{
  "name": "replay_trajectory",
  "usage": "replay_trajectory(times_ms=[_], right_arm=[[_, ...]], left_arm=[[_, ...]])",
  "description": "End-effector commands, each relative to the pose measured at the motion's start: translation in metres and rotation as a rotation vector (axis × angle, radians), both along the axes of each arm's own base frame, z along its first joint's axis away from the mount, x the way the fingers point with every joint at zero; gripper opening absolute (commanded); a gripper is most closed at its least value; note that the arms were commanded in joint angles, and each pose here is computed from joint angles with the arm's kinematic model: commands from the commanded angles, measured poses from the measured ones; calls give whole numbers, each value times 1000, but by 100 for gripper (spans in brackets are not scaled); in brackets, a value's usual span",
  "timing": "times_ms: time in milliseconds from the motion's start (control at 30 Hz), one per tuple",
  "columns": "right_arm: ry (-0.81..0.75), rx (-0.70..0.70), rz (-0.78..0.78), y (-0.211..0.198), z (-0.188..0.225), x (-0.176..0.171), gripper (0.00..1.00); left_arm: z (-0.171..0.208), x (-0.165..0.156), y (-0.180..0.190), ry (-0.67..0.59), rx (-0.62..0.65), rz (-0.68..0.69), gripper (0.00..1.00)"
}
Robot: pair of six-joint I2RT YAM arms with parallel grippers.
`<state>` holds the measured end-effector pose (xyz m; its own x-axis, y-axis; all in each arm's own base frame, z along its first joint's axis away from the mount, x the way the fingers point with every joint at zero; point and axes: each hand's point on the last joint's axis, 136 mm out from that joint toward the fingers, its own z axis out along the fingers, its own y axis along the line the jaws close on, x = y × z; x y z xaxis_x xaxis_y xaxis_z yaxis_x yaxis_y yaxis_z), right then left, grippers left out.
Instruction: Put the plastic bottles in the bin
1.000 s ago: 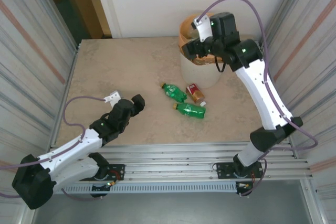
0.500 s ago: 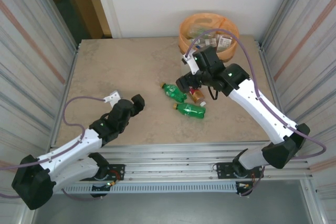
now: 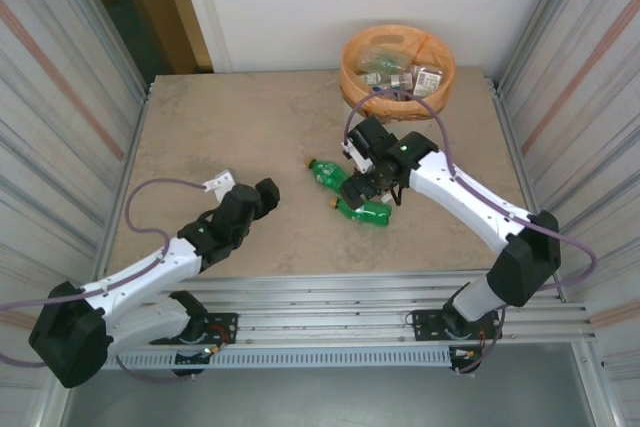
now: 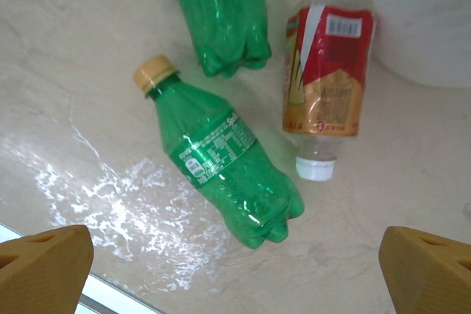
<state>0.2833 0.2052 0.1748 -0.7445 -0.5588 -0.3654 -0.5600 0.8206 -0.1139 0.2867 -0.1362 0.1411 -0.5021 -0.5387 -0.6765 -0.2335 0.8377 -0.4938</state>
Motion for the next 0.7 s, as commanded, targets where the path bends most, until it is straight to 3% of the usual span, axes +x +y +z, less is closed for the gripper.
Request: replay_trajectory(times_ms=[0, 567, 667], right_arm=[[60, -44, -11, -4, -19, -4, 98], [167, -67, -12, -5, -62, -1, 100], [199, -41, 3, 2, -70, -5, 95]], left_arm=[[10, 5, 1, -17, -5, 11, 99], [-1, 3, 5, -2, -13, 34, 99], [-2, 3, 3, 2, -11, 29, 99]])
